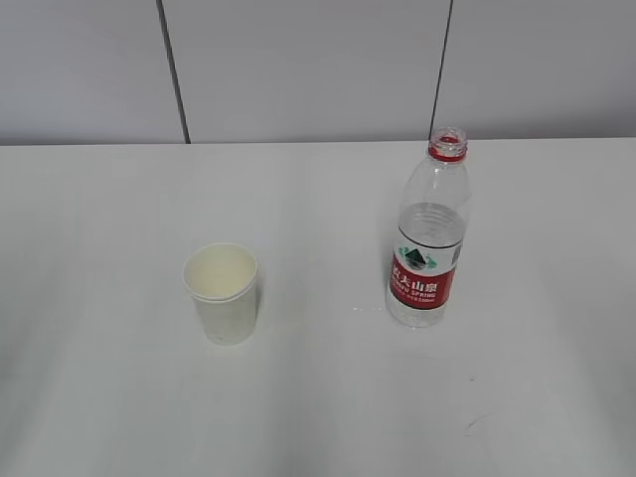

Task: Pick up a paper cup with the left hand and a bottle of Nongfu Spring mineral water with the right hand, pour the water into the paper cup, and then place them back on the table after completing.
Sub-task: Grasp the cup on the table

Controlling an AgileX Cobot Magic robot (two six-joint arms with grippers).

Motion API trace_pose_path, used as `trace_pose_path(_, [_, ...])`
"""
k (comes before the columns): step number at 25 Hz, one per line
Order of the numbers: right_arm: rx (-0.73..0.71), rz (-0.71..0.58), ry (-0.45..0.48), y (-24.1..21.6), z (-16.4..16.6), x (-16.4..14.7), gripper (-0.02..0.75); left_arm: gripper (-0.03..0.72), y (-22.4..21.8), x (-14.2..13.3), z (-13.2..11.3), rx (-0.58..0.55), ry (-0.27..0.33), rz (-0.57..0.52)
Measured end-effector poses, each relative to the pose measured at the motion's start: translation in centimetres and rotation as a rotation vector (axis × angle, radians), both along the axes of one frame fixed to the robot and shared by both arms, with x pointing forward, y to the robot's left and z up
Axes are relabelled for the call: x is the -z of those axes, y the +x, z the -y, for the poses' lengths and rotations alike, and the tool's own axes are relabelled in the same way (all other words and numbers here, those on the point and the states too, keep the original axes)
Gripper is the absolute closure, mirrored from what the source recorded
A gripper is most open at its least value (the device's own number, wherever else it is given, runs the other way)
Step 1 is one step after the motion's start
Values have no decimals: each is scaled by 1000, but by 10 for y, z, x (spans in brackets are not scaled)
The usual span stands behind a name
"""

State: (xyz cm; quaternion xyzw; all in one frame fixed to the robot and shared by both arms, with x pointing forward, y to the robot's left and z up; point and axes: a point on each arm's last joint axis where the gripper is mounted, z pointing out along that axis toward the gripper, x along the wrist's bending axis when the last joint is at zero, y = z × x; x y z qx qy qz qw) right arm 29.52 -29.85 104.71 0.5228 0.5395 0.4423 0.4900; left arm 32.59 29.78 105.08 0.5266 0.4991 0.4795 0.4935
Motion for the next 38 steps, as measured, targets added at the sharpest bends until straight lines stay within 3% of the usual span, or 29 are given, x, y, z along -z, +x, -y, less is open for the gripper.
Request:
trace_pose_path(11, [1,26,-38,13,2,-5,151,291,42,9,-1,-24,3,-43])
trace_pose_path(24, [10,-50,-31,53,6,2,151,301,77,26,-1,-44,13,-84])
trace_pose_path(38, [-99,-173,-40,92,-9,24,151,304,104,66,44,178,57,-242])
